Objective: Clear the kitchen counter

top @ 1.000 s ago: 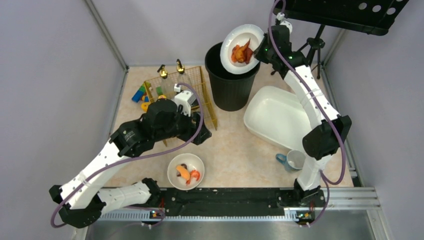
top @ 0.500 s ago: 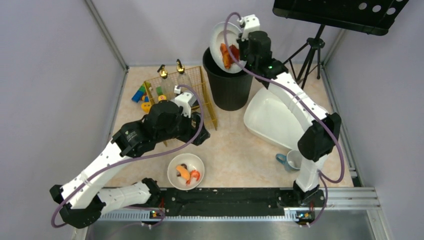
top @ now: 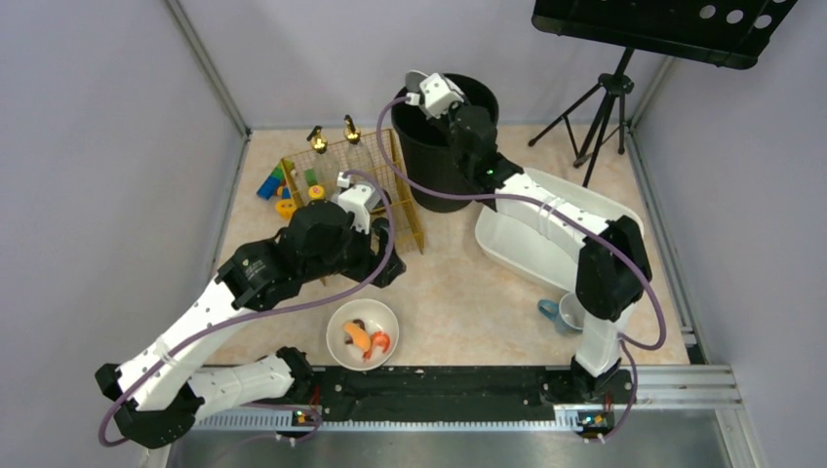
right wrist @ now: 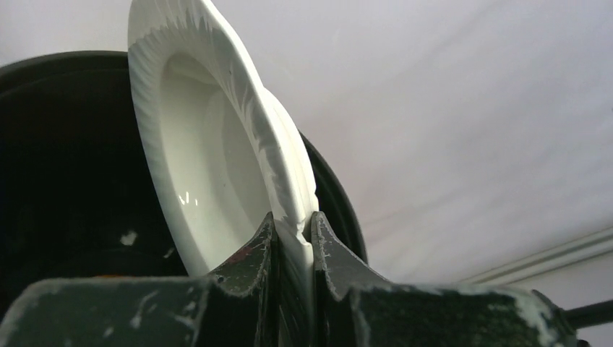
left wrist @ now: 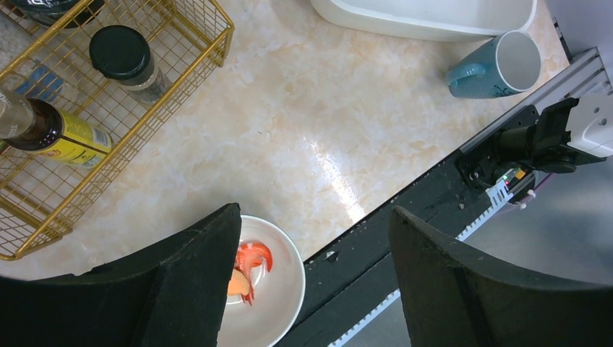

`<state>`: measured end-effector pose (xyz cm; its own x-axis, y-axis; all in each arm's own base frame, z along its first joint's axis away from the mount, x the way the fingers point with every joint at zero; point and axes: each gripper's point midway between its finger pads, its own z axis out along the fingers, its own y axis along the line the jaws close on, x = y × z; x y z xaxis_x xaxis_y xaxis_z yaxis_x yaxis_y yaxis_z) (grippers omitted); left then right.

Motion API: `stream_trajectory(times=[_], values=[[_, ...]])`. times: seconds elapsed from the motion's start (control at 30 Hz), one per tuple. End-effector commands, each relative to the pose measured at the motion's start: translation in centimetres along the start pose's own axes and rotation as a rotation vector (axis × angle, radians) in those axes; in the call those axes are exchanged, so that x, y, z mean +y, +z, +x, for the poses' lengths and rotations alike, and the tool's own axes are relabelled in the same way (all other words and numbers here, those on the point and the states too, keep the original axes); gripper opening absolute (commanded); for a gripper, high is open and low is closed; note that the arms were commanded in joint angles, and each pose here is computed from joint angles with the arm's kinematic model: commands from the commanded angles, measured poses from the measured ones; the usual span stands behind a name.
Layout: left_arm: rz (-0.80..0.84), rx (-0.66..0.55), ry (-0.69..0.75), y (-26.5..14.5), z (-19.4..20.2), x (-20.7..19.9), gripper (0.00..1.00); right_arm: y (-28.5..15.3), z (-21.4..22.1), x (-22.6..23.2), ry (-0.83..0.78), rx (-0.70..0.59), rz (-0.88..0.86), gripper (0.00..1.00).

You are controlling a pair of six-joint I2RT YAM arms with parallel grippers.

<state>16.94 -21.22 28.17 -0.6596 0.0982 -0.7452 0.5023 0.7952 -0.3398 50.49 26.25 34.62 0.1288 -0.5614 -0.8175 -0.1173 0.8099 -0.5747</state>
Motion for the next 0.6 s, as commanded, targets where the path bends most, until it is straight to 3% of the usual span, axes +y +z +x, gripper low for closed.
stream_trajectory(times=[0.0, 0.17, 0.37, 0.57], values=[[0.006, -0.037, 0.004, 0.0, -0.7, -0.1, 0.79, -4.1, -9.7, -10.7, 0.141, -0.308, 0.298, 0.0], [0.014, -0.031, -0.001, 0.4, -0.7, -0.3, 0.79, -6.2, -11.0, -13.2, 0.174, -0.364, 0.368, 0.0], [0.011, -0.023, -0.006, 0.6, -0.4, -0.2, 0.79, -9.9, -13.1, -17.7, 0.333, -0.44, 0.445, 0.0], [0.013, -0.015, -0.01, 0.8, -0.1, -0.2, 0.79, -13.2, -13.3, -21.5, 0.467, -0.385, 0.482, 0.0]])
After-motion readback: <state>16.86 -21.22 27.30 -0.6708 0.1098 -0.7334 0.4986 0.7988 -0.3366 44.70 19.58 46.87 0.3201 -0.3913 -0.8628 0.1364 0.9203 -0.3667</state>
